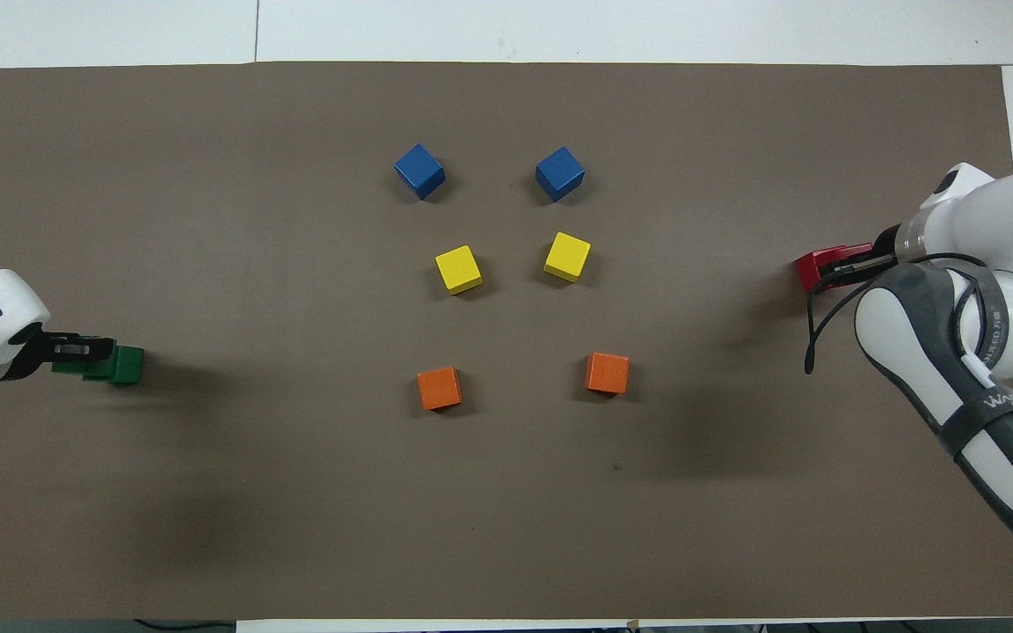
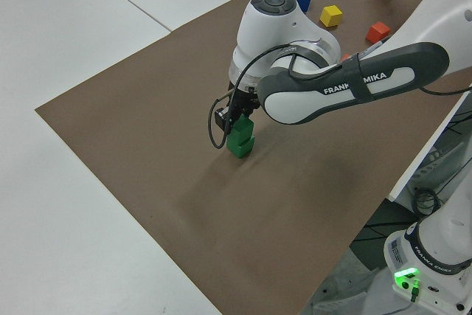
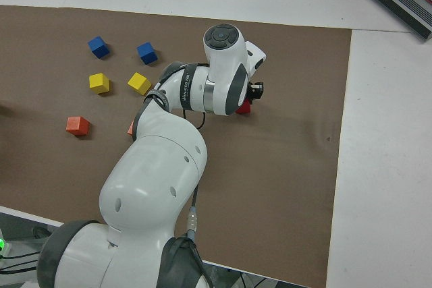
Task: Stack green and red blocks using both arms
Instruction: 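Lower the green block with the left gripper while the right gripper lowers red, then open both grippers and withdraw them from the placed blocks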
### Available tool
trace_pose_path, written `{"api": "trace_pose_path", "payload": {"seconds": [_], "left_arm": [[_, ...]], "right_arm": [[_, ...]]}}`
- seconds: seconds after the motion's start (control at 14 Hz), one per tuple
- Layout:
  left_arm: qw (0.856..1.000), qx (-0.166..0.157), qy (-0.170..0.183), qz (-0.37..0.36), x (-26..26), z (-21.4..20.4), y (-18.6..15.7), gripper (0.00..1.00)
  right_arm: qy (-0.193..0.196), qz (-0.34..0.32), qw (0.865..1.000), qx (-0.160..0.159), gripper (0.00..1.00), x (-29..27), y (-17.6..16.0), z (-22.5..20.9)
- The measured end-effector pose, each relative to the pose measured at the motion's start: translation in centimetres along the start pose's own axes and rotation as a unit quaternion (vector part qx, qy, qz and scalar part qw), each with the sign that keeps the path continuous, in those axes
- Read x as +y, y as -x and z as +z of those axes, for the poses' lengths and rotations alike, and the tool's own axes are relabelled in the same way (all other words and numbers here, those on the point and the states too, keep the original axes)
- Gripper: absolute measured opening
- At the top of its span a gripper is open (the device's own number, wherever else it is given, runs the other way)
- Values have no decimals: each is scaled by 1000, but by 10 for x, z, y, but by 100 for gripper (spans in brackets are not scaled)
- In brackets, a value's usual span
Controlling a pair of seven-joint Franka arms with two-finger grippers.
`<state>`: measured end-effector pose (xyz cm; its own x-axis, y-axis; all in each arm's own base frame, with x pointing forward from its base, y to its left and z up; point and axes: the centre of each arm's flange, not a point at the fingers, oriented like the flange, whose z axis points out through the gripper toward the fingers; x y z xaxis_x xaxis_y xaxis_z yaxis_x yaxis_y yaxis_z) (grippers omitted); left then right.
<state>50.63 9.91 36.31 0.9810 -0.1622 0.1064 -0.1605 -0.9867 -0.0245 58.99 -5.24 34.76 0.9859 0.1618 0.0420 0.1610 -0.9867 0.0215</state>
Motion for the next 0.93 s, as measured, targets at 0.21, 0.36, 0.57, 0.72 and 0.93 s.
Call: {"api": "trace_pose_path", "payload": {"seconds": [0.21,0.36,0.57,0.72,0.93], "left_arm": [[1000,0,0,18,0,0,0,62],[1000,0,0,21,0,0,0,83],[1000,-4,2,24,-1,-8,-5,100],[999,-19,10,27,-5,-46,-25,100],[999,-9,8,37,-5,-124,-58,100]], "right_arm": [[0,1,1000,0,55,0,0,0],[0,5,1000,1,59,0,0,0],[0,12,1000,1,73,0,0,0],[0,12,1000,2,97,0,0,0],[0,13,1000,1,100,1,-2,-4]]}}
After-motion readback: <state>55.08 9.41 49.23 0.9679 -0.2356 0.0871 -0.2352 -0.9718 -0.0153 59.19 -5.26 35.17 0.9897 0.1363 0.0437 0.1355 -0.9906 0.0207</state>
